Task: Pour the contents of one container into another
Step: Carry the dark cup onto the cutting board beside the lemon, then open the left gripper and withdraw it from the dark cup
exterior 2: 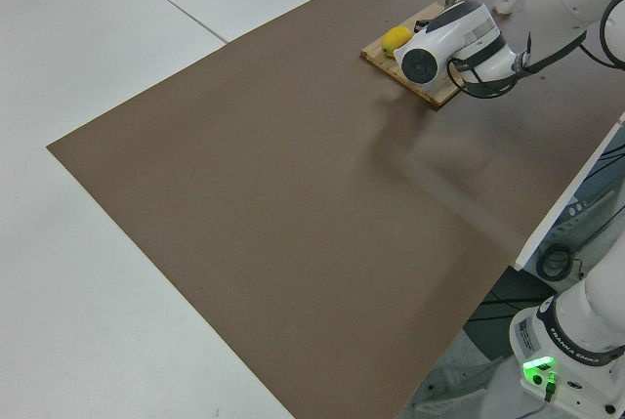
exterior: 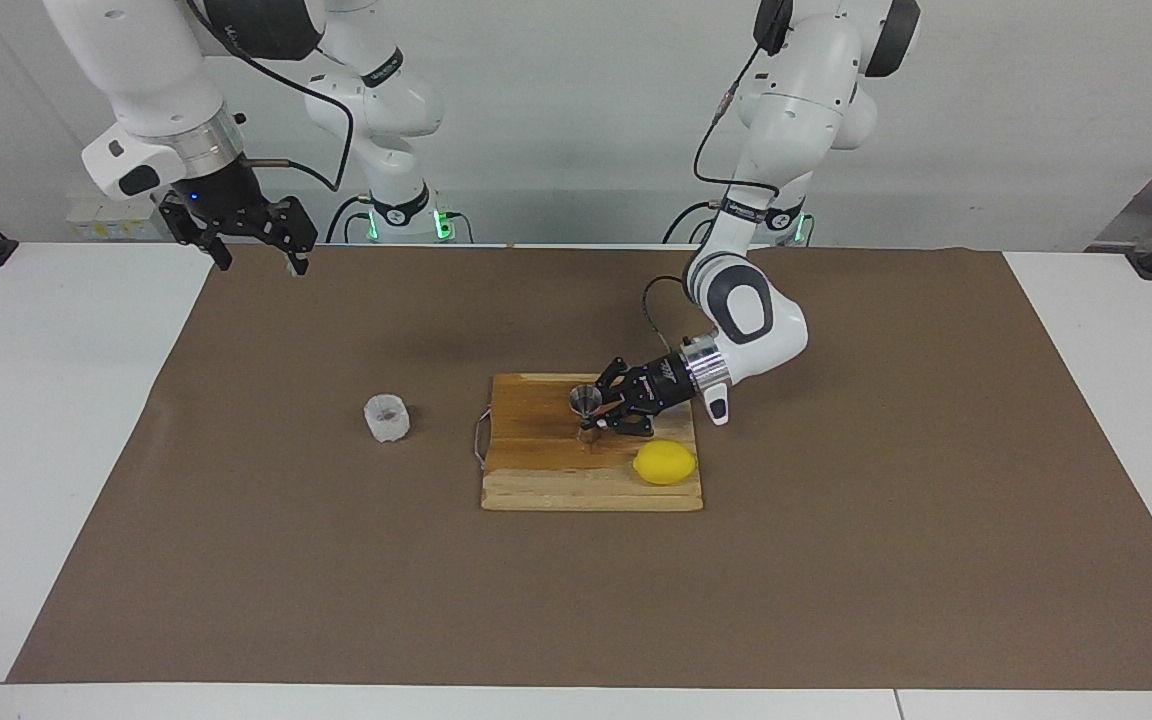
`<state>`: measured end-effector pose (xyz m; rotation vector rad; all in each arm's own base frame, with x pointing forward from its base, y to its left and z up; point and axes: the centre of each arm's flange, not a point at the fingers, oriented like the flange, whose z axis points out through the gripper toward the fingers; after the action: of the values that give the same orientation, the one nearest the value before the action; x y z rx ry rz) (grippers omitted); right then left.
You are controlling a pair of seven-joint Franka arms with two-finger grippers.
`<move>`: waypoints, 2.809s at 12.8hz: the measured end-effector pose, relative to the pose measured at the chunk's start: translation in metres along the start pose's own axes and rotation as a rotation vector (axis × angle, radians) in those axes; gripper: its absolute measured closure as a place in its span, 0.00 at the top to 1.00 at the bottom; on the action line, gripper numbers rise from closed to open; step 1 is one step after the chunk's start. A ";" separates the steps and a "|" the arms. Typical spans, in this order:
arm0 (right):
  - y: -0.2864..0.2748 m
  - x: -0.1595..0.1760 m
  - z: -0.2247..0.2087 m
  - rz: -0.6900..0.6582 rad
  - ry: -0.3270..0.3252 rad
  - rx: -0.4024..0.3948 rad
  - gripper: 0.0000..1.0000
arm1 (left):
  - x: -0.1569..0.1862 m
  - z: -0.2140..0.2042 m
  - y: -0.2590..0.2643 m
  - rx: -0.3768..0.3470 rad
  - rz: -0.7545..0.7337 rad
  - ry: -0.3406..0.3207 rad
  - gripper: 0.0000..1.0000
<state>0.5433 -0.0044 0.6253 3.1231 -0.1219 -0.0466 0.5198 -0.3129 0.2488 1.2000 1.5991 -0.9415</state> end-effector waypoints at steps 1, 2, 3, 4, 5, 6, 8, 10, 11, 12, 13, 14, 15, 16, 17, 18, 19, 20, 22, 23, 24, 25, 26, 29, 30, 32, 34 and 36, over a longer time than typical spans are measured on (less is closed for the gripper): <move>0.000 0.000 0.000 0.000 0.000 0.000 1.00 | 0.000 0.000 0.000 -0.001 0.005 0.001 0.44; 0.000 0.000 0.000 0.000 0.000 0.000 1.00 | 0.000 -0.001 0.001 -0.003 0.009 0.001 0.54; 0.000 0.000 0.000 0.000 0.000 0.000 1.00 | 0.001 -0.002 0.002 -0.006 0.014 0.002 0.67; 0.000 0.000 0.000 0.000 0.000 0.000 1.00 | 0.000 -0.004 0.003 -0.005 0.024 0.005 0.77; 0.000 0.000 0.000 0.000 0.000 0.000 1.00 | -0.001 -0.005 0.004 0.006 0.045 0.015 0.90; 0.000 0.000 0.000 0.000 0.000 0.000 1.00 | -0.004 -0.007 0.005 0.021 0.073 0.030 1.00; 0.000 0.000 0.000 0.000 0.000 0.000 1.00 | -0.011 -0.018 0.012 0.054 0.146 0.070 1.00; 0.000 0.000 0.000 0.000 0.000 0.000 1.00 | -0.024 -0.029 0.017 0.108 0.252 0.127 1.00; 0.000 0.000 0.000 0.000 0.000 0.000 1.00 | -0.034 -0.036 0.019 0.138 0.317 0.159 1.00; 0.000 0.000 0.000 0.000 0.000 0.000 1.00 | -0.044 -0.041 0.020 0.167 0.378 0.188 1.00; 0.000 0.000 0.000 0.000 0.000 0.000 1.00 | -0.053 -0.046 0.019 0.204 0.449 0.227 1.00; 0.000 0.000 0.000 0.000 0.000 0.000 1.00 | -0.062 -0.051 0.018 0.248 0.528 0.275 1.00; 0.000 0.000 0.000 0.000 0.000 0.000 1.00 | -0.070 -0.055 0.017 0.294 0.610 0.327 1.00; 0.000 0.000 0.000 0.000 0.000 0.000 1.00 | -0.079 -0.061 0.017 0.334 0.688 0.378 1.00; 0.000 0.000 0.000 0.000 0.000 0.000 1.00 | -0.087 -0.070 0.020 0.362 0.755 0.426 1.00; 0.000 0.000 0.000 0.000 0.000 0.000 1.00 | -0.093 -0.083 0.026 0.385 0.812 0.474 1.00; 0.000 0.000 0.000 0.000 0.000 0.000 1.00 | -0.096 -0.099 0.033 0.420 0.876 0.525 1.00; 0.000 0.000 0.000 0.000 0.000 0.000 1.00 | -0.097 -0.114 0.041 0.465 0.948 0.569 1.00; 0.000 0.000 0.000 0.000 0.000 0.000 1.00 | -0.100 -0.144 0.053 0.585 1.099 0.639 1.00; 0.000 0.000 0.000 0.000 0.000 0.000 1.00 | -0.101 -0.157 0.058 0.652 1.169 0.665 1.00; 0.000 0.000 0.000 0.000 0.000 0.000 1.00 | -0.105 -0.172 0.064 0.712 1.235 0.681 1.00; 0.000 0.000 0.000 0.000 0.000 0.000 1.00 | -0.109 -0.189 0.071 0.761 1.298 0.692 1.00; 0.000 0.000 0.000 0.000 0.000 0.000 1.00 | -0.114 -0.210 0.079 0.813 1.366 0.712 1.00; 0.000 0.000 0.000 0.000 0.000 0.000 1.00 | -0.131 -0.267 0.092 0.978 1.556 0.822 1.00; 0.000 0.000 0.000 0.000 0.000 0.000 1.00 | -0.141 -0.281 0.094 0.987 1.593 0.848 1.00; 0.000 0.000 0.000 0.000 0.000 0.000 1.00 | -0.171 -0.306 0.094 0.958 1.639 0.892 1.00; 0.000 0.000 0.000 0.000 0.000 0.000 1.00 | -0.205 -0.330 0.091 0.948 1.664 0.930 1.00; 0.000 0.000 0.000 0.000 0.000 0.000 1.00 | -0.245 -0.343 0.091 0.973 1.689 0.968 1.00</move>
<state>0.5433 -0.0044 0.6253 3.1231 -0.1219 -0.0466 0.5659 -0.0428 0.5815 3.0879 -0.0221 0.2083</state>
